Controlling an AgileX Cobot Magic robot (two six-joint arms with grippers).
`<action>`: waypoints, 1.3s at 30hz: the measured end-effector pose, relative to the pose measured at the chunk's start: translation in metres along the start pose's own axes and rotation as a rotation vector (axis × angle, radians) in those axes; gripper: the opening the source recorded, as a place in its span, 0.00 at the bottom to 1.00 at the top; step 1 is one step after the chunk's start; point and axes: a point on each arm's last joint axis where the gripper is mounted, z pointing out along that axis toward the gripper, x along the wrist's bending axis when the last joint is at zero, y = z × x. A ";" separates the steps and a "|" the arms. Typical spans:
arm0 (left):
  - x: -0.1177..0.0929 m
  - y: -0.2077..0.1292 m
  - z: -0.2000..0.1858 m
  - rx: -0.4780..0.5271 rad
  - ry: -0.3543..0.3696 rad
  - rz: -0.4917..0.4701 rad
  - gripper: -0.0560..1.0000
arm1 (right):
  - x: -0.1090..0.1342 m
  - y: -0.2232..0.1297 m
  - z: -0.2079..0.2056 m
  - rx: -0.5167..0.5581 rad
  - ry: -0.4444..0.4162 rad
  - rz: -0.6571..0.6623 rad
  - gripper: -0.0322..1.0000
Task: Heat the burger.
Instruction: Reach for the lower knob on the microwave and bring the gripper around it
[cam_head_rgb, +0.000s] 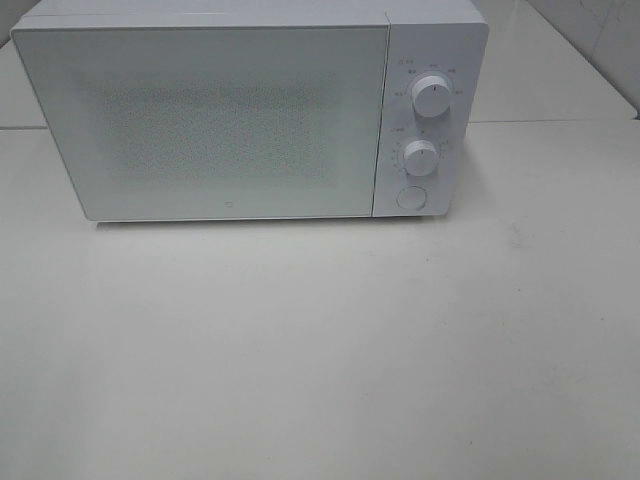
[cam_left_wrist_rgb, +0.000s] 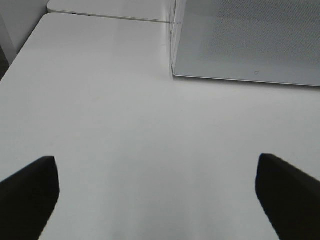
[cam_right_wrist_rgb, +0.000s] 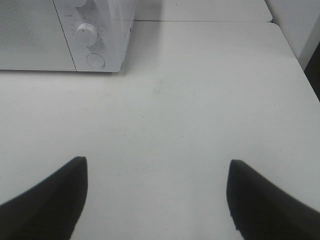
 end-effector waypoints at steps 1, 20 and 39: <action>0.000 0.000 0.000 0.000 0.000 0.000 0.99 | 0.000 0.000 0.000 0.000 0.000 0.000 0.77; 0.000 0.000 0.000 0.000 0.001 0.000 0.99 | 0.000 0.000 0.000 0.000 0.000 0.000 0.77; 0.000 0.000 0.000 0.000 0.001 0.000 0.99 | 0.001 0.025 0.003 -0.028 0.000 0.000 0.75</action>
